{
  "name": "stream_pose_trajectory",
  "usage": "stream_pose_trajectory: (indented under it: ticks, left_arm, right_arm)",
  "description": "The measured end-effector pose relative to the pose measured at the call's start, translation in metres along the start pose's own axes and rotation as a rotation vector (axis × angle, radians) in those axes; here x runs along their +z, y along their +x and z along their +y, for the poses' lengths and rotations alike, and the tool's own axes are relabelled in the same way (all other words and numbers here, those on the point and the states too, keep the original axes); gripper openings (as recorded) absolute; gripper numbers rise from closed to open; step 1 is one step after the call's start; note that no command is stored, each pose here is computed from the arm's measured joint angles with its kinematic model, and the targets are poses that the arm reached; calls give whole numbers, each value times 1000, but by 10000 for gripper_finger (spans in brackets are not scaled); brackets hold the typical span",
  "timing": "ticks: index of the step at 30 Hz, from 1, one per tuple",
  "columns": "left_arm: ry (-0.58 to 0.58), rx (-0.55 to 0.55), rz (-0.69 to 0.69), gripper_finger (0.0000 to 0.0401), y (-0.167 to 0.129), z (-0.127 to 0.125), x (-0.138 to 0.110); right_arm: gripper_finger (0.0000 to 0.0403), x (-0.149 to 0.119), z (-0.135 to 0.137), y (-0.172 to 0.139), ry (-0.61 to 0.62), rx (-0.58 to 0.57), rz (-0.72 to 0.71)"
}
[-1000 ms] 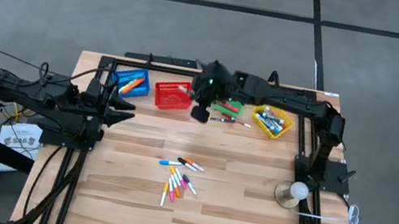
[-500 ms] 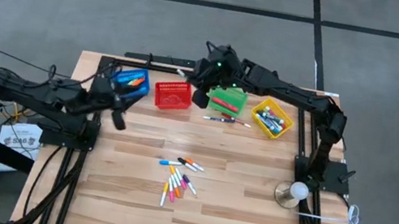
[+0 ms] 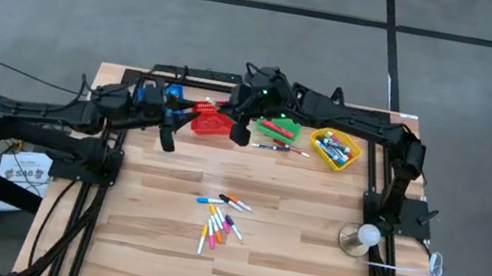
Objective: Pick & Place Markers
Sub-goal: Put the small green marker pen into the red bin
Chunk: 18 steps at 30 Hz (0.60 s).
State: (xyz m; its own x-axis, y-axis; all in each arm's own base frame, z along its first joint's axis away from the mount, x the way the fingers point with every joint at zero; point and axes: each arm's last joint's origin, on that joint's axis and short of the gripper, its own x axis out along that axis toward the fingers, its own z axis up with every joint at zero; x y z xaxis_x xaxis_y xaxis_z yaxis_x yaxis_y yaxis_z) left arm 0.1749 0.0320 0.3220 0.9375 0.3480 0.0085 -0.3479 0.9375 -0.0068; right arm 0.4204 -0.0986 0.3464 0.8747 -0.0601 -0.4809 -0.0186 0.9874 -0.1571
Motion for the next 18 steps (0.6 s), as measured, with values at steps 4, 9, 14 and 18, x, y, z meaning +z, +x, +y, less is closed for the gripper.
stream_pose_trajectory:
  ticks: [4, 9, 14, 18]
  left_arm:
    - [-2, -2, 2, 143, 1, 6, 0]
    - [4, -32, 46, 163, 10, 7, -7]
    - [10, -68, 84, 175, 22, 4, -16]
    - [19, -72, 41, 175, 30, 3, -14]
  right_arm:
    - [23, 5, 8, 1, -14, 5, -28]
    - [29, 10, 14, 2, -26, -4, -61]
    - [18, 10, 15, 2, -27, -1, -62]
    - [30, 10, 16, 2, -28, 0, -62]
